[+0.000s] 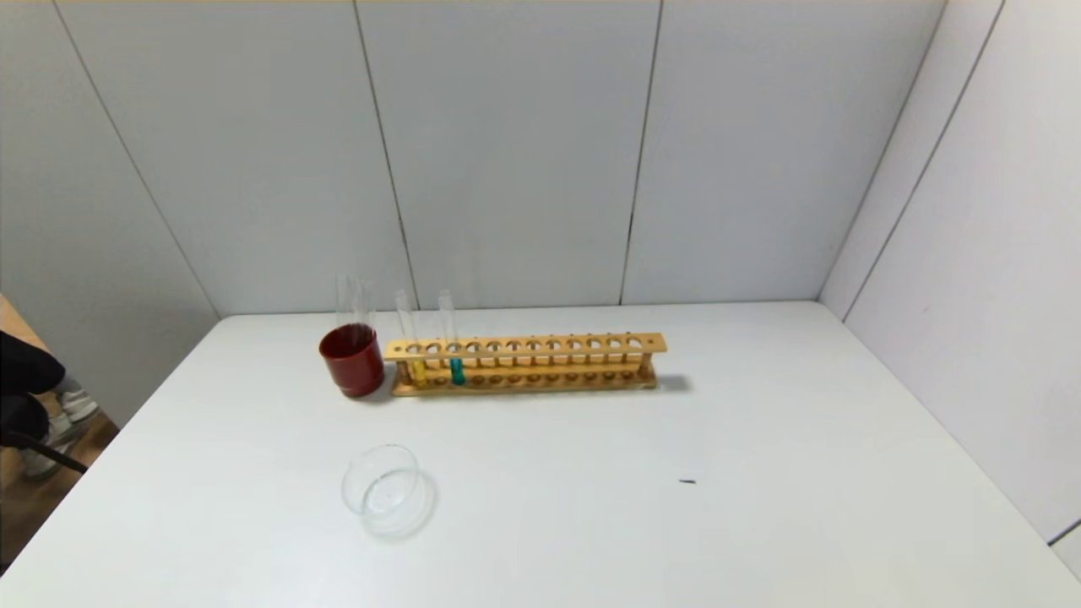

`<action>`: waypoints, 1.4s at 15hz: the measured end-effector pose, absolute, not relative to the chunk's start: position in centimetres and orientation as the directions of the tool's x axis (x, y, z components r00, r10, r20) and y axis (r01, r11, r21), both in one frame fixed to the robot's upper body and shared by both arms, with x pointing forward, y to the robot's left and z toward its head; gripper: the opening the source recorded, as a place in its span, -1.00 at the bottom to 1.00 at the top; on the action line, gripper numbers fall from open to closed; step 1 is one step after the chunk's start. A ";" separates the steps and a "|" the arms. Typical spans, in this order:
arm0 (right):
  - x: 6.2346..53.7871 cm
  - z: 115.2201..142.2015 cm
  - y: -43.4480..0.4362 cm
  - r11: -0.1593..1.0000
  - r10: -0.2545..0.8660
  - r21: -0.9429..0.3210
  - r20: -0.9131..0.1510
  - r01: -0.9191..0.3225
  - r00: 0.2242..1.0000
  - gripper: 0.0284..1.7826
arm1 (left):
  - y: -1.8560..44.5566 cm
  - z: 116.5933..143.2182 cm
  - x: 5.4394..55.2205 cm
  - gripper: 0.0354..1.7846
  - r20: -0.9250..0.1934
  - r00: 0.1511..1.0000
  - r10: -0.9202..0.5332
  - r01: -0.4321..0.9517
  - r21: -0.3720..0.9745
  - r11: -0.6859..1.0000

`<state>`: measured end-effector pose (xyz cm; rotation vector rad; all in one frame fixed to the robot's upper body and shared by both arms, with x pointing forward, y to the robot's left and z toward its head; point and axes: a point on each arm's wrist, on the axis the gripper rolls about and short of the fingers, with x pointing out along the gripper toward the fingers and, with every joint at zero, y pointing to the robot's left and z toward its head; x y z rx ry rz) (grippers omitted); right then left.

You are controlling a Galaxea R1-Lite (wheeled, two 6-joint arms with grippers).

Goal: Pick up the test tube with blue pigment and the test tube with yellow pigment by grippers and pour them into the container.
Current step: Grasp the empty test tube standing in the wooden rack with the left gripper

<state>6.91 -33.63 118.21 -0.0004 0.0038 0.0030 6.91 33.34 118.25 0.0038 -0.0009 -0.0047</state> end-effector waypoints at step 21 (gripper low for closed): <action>6.9 118.2 -33.6 1.000 0.003 0.000 -0.005 -0.003 1.000 0.96 | 32.7 140.3 10.5 0.96 -0.055 0.960 -0.275 0.279 0.068 0.958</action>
